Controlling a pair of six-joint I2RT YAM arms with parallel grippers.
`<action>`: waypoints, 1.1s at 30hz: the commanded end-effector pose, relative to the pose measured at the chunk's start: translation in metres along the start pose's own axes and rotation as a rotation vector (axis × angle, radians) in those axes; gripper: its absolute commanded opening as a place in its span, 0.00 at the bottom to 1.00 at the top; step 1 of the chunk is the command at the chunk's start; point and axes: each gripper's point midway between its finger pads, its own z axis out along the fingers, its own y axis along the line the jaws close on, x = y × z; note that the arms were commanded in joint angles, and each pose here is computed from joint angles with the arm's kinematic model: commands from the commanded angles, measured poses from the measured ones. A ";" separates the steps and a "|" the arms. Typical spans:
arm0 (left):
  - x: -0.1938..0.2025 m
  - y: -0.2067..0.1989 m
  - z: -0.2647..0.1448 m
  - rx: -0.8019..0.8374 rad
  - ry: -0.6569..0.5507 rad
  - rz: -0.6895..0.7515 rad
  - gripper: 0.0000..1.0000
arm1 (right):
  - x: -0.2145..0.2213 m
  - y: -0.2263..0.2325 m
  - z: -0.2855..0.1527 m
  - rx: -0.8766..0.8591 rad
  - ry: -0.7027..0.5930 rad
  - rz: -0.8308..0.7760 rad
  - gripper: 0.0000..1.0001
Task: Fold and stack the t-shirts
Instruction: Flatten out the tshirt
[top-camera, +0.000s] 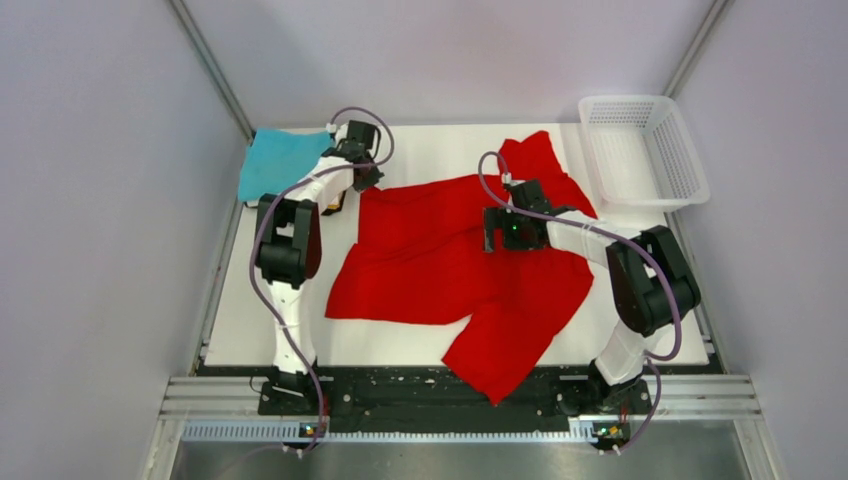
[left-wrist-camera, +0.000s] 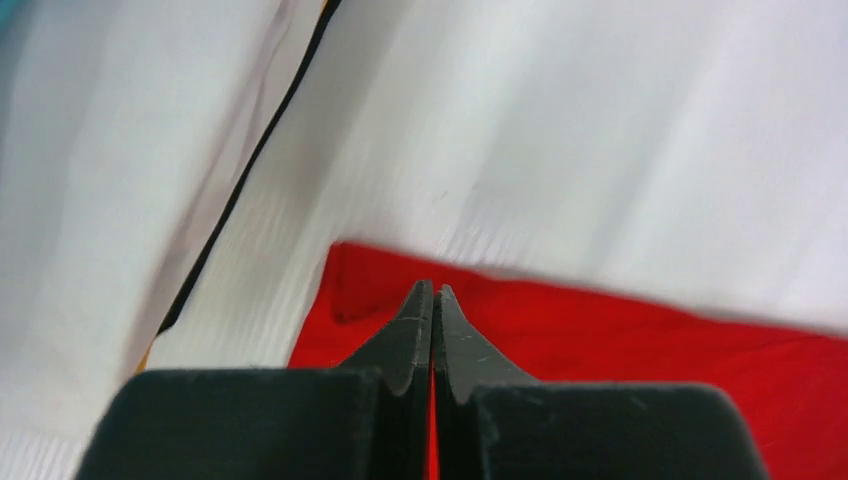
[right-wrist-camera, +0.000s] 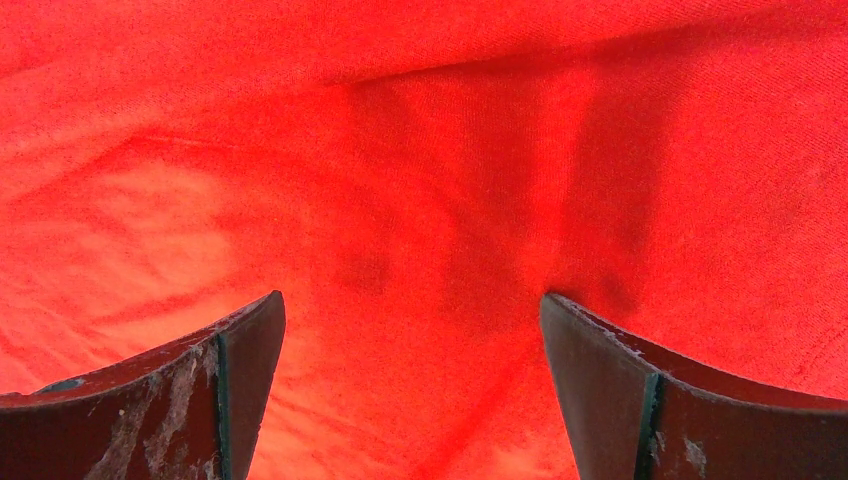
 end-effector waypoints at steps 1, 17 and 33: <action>-0.050 -0.024 0.011 0.047 -0.128 -0.056 0.00 | 0.052 -0.027 0.013 0.107 0.176 -0.013 0.98; -0.125 -0.032 0.051 0.075 -0.233 -0.166 0.33 | 0.047 -0.027 0.015 0.111 0.186 -0.039 0.98; -0.080 -0.056 -0.033 0.216 -0.166 -0.045 0.99 | -0.041 -0.009 -0.034 0.080 -0.085 -0.022 0.99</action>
